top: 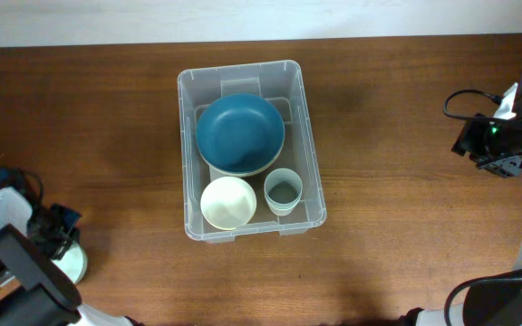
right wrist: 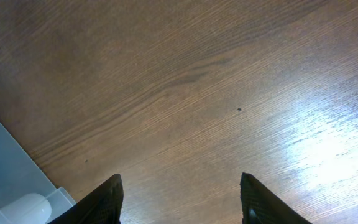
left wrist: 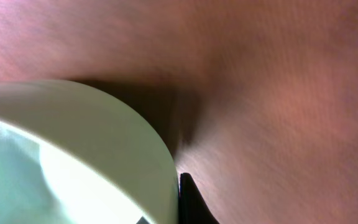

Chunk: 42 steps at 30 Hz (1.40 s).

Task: Pack container
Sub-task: 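Grasp the mint-green bowl with the left gripper, then lower the mint-green bowl onto the cream bowl and release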

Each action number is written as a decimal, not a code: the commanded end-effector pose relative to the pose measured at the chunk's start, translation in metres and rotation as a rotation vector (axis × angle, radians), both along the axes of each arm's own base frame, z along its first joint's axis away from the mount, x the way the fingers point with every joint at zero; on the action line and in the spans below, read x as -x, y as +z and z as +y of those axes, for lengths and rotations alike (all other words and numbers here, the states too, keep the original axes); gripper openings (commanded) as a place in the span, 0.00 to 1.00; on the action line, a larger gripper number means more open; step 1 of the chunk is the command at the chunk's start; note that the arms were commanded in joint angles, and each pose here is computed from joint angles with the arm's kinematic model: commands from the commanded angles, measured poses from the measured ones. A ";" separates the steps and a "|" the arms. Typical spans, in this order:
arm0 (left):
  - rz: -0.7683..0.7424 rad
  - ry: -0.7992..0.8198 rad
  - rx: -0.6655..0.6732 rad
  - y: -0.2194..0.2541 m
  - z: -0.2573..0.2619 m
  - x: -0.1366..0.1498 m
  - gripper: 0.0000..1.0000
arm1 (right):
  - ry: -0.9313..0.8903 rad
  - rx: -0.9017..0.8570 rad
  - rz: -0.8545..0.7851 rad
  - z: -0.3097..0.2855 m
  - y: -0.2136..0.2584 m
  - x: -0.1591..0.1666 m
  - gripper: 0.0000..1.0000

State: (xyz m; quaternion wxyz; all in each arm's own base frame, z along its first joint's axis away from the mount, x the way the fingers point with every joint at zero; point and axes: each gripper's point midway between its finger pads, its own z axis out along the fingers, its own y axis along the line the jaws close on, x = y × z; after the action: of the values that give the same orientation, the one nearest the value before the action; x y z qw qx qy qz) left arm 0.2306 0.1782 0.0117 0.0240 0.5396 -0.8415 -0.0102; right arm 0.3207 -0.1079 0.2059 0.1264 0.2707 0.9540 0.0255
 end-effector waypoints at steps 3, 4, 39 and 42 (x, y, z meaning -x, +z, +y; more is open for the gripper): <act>-0.294 -0.229 -0.053 0.095 -0.051 -0.068 0.01 | 0.012 0.016 -0.033 0.001 0.011 -0.002 0.56; -0.337 -0.268 -0.059 0.111 -0.063 -0.075 0.01 | 0.012 0.016 -0.033 0.001 0.011 -0.002 0.56; -0.544 -1.094 -0.252 0.200 -0.270 -0.123 0.55 | 0.225 0.112 -0.118 0.047 0.019 -0.039 0.56; -0.616 -0.984 -0.338 0.217 -0.217 -0.151 0.69 | 0.310 0.196 -0.200 0.073 0.028 -0.064 0.61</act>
State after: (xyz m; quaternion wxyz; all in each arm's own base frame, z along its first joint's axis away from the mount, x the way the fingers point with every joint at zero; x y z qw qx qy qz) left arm 0.3581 -0.0925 0.2035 -0.2571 0.0428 -0.9645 0.0421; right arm 0.3685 -0.0564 0.2171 0.1972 0.1518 0.9685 0.0117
